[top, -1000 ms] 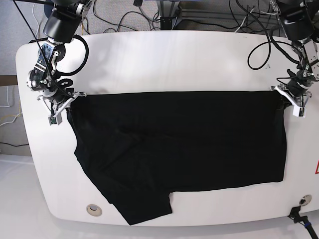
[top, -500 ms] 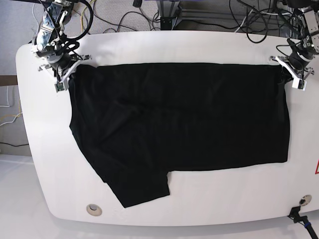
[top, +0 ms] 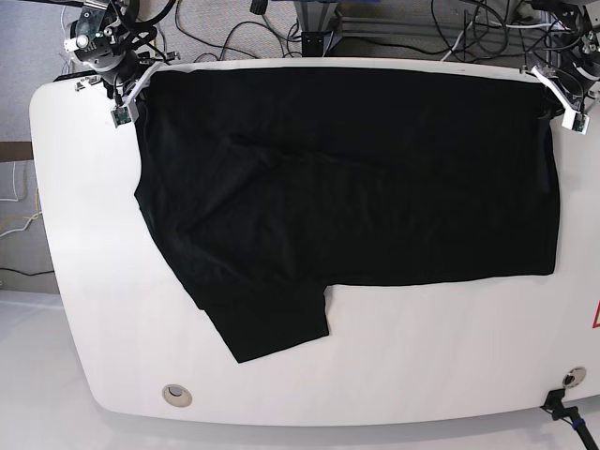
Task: Fold the T-shirt properly
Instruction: 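Drag the folded shirt with both grippers back toward the robot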
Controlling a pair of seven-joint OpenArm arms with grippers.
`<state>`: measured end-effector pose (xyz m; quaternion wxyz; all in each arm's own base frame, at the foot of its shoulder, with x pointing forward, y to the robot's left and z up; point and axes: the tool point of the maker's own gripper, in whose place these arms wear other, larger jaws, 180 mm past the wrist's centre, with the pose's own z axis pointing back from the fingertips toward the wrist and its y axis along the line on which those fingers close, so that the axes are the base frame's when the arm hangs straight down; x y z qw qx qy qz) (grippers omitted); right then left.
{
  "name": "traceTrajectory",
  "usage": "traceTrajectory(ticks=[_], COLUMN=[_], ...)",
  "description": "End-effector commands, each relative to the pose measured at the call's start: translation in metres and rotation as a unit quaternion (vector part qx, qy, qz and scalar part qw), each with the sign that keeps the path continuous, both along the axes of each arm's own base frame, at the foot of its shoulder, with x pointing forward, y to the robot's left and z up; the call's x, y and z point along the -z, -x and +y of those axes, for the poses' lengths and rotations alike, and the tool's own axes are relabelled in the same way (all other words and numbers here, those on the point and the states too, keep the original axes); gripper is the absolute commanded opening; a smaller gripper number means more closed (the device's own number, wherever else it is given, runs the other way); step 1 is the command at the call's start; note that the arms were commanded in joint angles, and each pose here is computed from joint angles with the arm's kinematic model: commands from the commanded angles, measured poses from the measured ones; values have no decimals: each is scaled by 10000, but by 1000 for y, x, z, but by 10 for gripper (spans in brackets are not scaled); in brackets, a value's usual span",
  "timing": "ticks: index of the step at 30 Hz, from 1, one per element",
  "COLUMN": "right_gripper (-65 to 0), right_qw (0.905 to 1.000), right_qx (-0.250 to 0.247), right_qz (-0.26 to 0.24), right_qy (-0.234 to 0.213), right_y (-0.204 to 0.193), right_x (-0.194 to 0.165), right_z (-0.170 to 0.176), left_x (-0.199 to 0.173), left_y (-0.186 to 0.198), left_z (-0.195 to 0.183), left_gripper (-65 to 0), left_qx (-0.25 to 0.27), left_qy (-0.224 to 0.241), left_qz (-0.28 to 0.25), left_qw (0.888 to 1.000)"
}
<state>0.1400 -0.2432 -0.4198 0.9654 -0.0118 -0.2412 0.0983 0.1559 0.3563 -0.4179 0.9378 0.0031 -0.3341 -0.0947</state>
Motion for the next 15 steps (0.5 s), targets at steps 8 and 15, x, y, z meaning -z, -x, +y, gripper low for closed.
traceTrajectory(ticks=[8, 15], right_gripper=[-650, -497], right_qw=[9997, 9991], right_qx=[31, 238], right_qz=[114, 61], right_qy=[207, 346], right_y=[6, 8], right_x=[-2, -8], right_z=[-11, -28], left_x=[7, 2], left_y=[16, 14], left_z=[12, 18], left_gripper=[-617, -309], left_qx=[80, 137], left_qy=[-322, -419], left_qz=[478, 474], left_qw=[9983, 9979])
